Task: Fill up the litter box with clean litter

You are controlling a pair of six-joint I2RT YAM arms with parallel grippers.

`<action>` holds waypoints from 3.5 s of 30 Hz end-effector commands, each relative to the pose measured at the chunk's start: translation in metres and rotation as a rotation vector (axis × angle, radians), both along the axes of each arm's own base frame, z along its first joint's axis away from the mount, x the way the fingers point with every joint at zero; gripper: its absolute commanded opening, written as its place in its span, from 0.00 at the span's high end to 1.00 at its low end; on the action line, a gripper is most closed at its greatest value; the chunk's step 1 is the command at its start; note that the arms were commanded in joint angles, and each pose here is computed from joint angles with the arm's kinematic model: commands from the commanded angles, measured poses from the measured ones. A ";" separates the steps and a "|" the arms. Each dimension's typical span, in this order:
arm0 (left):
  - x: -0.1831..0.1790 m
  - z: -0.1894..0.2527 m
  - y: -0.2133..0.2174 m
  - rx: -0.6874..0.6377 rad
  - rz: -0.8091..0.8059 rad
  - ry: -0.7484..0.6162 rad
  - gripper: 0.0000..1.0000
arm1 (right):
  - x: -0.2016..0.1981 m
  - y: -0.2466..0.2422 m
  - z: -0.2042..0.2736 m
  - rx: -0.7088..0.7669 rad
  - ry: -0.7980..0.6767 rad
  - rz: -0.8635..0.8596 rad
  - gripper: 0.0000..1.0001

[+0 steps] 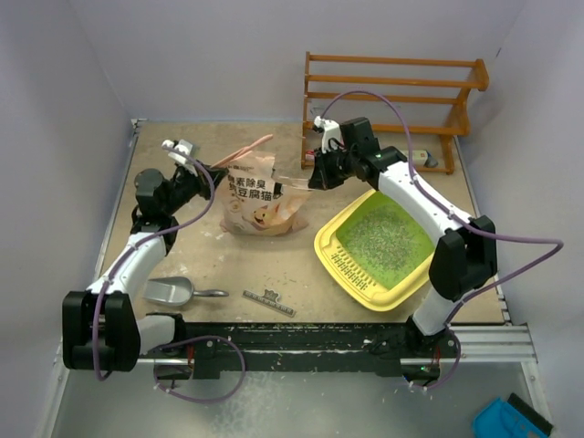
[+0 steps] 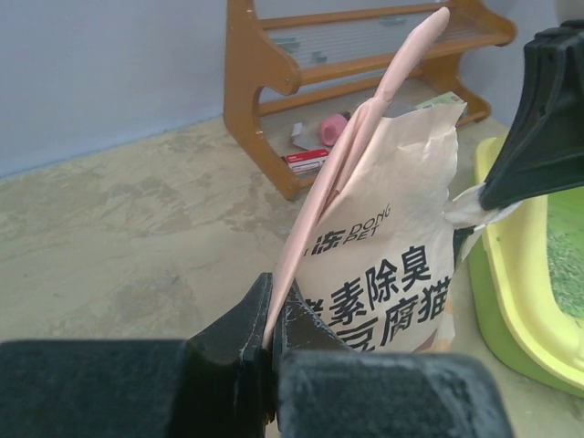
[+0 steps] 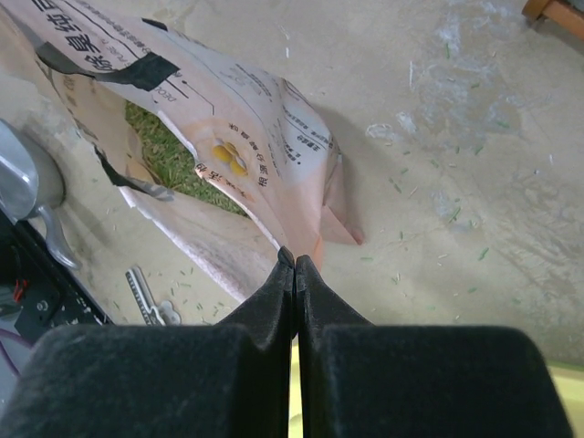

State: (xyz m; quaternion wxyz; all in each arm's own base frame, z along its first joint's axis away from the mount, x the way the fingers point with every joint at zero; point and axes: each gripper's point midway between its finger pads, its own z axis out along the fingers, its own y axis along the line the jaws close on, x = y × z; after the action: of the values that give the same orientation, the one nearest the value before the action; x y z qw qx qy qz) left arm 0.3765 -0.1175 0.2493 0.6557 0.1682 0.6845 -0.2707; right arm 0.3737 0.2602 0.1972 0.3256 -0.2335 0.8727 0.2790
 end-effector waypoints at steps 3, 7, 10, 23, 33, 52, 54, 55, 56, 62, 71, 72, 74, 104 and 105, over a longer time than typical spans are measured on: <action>0.000 0.066 -0.003 -0.020 -0.098 -0.154 1.00 | -0.008 -0.022 0.016 0.007 -0.055 -0.004 1.00; -0.021 0.064 -0.015 -0.015 -0.198 -0.136 1.00 | -0.008 -0.019 0.021 0.058 -0.052 0.029 1.00; -0.036 0.054 -0.020 -0.047 -0.259 -0.089 1.00 | -0.006 -0.021 0.021 0.105 -0.018 0.025 1.00; -0.042 0.018 -0.030 -0.196 -0.315 0.070 0.39 | -0.010 -0.015 0.013 0.129 0.025 0.071 1.00; -0.039 -0.008 -0.031 -0.323 -0.305 0.124 0.46 | -0.010 -0.012 0.008 0.143 0.044 0.080 1.00; -0.041 -0.010 -0.017 -0.513 -0.527 0.297 1.00 | -0.001 -0.048 0.012 0.388 0.284 0.002 1.00; -0.041 -0.014 -0.017 -0.524 -0.540 0.338 1.00 | -0.002 -0.047 0.009 0.431 0.324 0.002 1.00; -0.042 -0.015 -0.018 -0.526 -0.546 0.352 1.00 | 0.000 -0.045 0.009 0.456 0.330 0.007 1.00; -0.043 -0.015 -0.018 -0.530 -0.552 0.365 1.00 | 0.000 -0.044 0.009 0.476 0.347 0.014 1.00; -0.051 -0.010 -0.021 -0.525 -0.613 0.518 1.00 | 0.002 -0.044 0.002 0.463 0.392 0.000 1.00; -0.035 -0.001 -0.005 -0.246 -0.336 0.600 1.00 | 0.013 -0.056 0.010 0.314 0.196 -0.018 1.00; -0.035 0.002 -0.005 -0.244 -0.335 0.595 1.00 | 0.012 -0.058 0.014 0.299 0.139 -0.018 0.90; -0.035 0.005 -0.005 -0.250 -0.334 0.598 1.00 | 0.006 -0.058 0.017 0.320 0.049 -0.009 0.73; -0.046 0.060 -0.006 -0.257 -0.291 0.282 0.58 | 0.007 0.011 -0.013 0.102 -0.016 0.123 0.62; -0.047 0.059 -0.008 -0.260 -0.311 0.278 0.57 | 0.008 0.011 -0.014 0.097 -0.013 0.117 0.66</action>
State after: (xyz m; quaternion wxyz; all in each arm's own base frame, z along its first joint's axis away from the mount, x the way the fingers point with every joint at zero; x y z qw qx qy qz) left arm 0.3329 -0.1188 0.2808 0.4737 0.0975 0.7463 -0.4573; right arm 0.3728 0.2743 0.1826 0.3167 -0.2651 0.8354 0.3628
